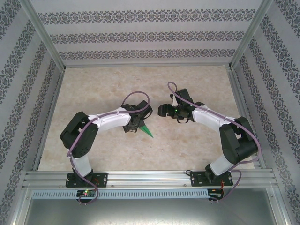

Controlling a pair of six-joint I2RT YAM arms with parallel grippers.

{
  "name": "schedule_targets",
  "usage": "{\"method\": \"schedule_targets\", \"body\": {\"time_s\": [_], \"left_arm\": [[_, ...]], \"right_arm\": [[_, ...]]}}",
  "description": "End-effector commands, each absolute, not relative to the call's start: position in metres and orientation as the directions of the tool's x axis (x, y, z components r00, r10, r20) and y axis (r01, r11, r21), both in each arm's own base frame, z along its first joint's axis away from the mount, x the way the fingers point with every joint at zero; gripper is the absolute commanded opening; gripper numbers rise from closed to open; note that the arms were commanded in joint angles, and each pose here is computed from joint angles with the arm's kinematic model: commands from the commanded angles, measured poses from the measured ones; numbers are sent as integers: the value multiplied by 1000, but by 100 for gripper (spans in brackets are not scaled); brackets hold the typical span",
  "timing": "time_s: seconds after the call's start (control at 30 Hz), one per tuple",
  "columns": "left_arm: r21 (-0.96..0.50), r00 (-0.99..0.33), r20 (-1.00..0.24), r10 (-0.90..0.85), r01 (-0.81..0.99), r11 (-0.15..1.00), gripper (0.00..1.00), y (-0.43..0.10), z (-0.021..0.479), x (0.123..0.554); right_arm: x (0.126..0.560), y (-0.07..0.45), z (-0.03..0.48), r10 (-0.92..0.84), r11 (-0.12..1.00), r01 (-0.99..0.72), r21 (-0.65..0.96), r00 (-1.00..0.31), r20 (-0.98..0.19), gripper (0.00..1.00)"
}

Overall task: Fold a paper plane with a square sheet of paper (pick it up from the middle)
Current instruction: Turn over a paper plane at the center of the table.

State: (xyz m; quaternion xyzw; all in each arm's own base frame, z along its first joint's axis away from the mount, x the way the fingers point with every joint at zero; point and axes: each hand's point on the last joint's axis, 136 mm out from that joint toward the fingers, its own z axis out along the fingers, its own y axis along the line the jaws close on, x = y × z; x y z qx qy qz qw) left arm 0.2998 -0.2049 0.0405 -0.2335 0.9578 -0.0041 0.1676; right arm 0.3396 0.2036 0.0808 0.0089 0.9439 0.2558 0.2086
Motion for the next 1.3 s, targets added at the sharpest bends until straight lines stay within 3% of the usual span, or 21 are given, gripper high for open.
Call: {"method": "schedule_targets", "body": {"time_s": [0.0,0.13,0.33,0.57,0.83,1.03,1.27], "left_arm": [[-158,-781,-358,-512,-490,857,59,-207,49,304],[-167,-766,-368,-526,-502,848,45,-205,47,305],[-155,-753,-411,-514,-498,853,16,-199,53,309],[-215,-755,-457,-470,-419,882,8,-206,87,317],[-467,-744,-538,-397,-129,875,2,-251,144,338],[-652,-798,-449,-403,-16,758,3,-289,134,347],[-701,-833,-365,-416,-49,712,1,-300,89,350]], "right_arm": [[339,204,78,138,863,-66,501,-923,-359,83],[339,205,77,140,861,-61,505,-926,-351,83],[339,206,78,141,857,-62,512,-927,-349,83],[341,202,90,165,859,-53,510,-913,-374,83],[346,182,116,278,836,1,548,-863,-422,84],[340,190,126,273,795,-42,605,-866,-419,81],[332,195,127,258,773,-74,630,-871,-419,74]]}}
